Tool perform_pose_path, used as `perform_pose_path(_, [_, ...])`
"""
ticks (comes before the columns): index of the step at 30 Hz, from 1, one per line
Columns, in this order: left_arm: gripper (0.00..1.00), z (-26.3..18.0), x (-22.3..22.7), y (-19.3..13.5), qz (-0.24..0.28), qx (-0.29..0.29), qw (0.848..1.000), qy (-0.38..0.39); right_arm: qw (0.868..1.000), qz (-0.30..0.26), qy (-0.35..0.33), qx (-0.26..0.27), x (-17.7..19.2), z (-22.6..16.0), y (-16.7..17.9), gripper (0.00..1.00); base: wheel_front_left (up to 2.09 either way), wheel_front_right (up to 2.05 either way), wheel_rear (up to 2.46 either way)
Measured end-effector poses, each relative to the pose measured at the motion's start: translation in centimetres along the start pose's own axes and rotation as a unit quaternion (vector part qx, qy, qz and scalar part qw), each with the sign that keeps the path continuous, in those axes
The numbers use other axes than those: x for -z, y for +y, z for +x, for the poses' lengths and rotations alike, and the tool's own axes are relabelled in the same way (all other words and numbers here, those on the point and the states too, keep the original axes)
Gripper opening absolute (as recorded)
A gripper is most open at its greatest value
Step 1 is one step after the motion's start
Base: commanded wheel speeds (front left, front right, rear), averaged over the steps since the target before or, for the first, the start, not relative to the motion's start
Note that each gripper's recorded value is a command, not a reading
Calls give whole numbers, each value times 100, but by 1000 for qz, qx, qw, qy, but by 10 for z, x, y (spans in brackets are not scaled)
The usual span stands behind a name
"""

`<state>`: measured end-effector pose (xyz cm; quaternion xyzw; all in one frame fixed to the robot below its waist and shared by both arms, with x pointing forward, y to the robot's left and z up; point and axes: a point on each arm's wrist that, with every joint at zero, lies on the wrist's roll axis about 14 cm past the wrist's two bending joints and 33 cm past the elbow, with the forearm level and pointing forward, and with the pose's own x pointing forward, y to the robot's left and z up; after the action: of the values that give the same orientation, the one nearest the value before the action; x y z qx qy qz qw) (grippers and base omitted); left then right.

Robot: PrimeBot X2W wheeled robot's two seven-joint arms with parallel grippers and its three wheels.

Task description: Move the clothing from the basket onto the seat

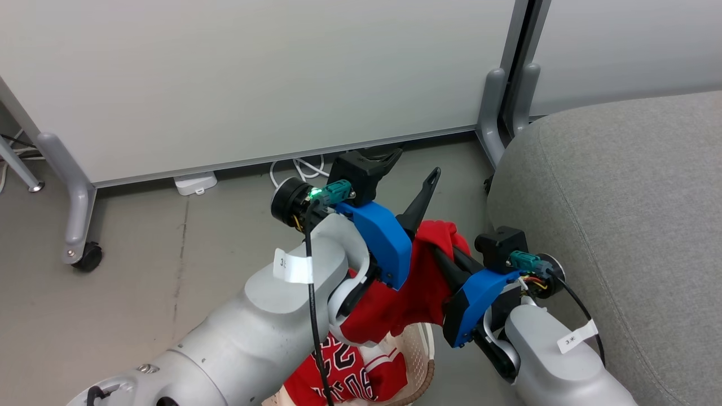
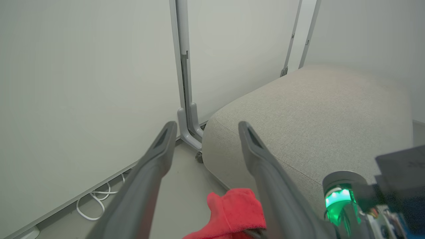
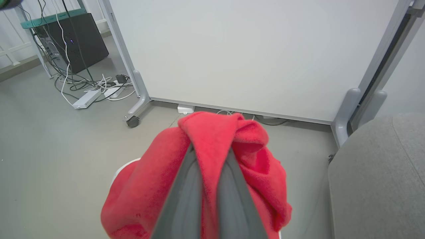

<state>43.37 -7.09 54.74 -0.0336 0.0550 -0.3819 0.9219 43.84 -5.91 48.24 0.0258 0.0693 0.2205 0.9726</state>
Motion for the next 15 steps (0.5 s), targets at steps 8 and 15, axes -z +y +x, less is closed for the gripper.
perform_pose_path(8, [100,-9,-6,6,-12,-7,999,-41,1000,2,0,7,0,4,-5,0,0,0,0])
perform_pose_path(15, [100,-36,11,17,-13,-30,998,-62,1000,5,-2,9,0,7,-7,0,0,0,0])
